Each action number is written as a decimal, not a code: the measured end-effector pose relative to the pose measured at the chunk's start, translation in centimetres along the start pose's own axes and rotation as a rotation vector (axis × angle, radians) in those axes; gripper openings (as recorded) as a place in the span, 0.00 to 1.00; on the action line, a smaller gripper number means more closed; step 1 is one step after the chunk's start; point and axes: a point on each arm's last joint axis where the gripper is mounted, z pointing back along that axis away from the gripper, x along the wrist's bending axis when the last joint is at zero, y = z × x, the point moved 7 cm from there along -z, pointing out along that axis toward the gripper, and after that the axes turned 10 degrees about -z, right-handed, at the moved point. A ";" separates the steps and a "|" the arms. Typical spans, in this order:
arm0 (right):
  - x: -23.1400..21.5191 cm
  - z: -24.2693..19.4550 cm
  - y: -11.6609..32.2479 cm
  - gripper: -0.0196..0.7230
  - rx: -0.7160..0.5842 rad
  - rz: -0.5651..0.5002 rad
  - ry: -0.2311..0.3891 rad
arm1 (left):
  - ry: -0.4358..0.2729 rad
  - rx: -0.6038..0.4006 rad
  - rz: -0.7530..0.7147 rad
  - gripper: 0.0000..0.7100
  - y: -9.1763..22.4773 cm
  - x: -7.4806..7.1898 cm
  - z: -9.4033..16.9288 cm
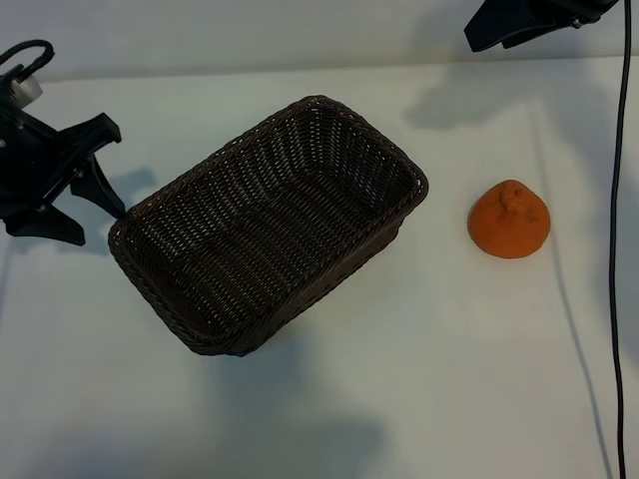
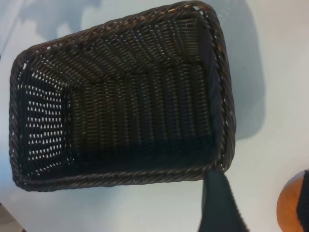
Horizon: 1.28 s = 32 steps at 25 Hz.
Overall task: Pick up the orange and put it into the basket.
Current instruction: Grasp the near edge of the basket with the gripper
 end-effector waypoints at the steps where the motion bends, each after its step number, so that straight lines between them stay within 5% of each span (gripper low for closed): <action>1: 0.0 0.0 0.0 0.57 0.000 0.000 0.000 | -0.002 -0.006 0.004 0.71 0.0 0.2 -0.3; 7: -0.1 0.0 0.0 0.57 0.001 0.002 0.007 | -0.009 0.000 0.025 0.71 0.7 0.9 -1.9; 15: -0.1 0.0 0.0 0.57 0.002 0.002 0.008 | 0.048 0.010 0.018 0.71 1.0 0.2 -2.2; 32: -0.2 0.0 0.0 0.57 0.002 0.001 0.010 | 0.040 -0.064 0.112 0.71 2.3 2.3 -6.2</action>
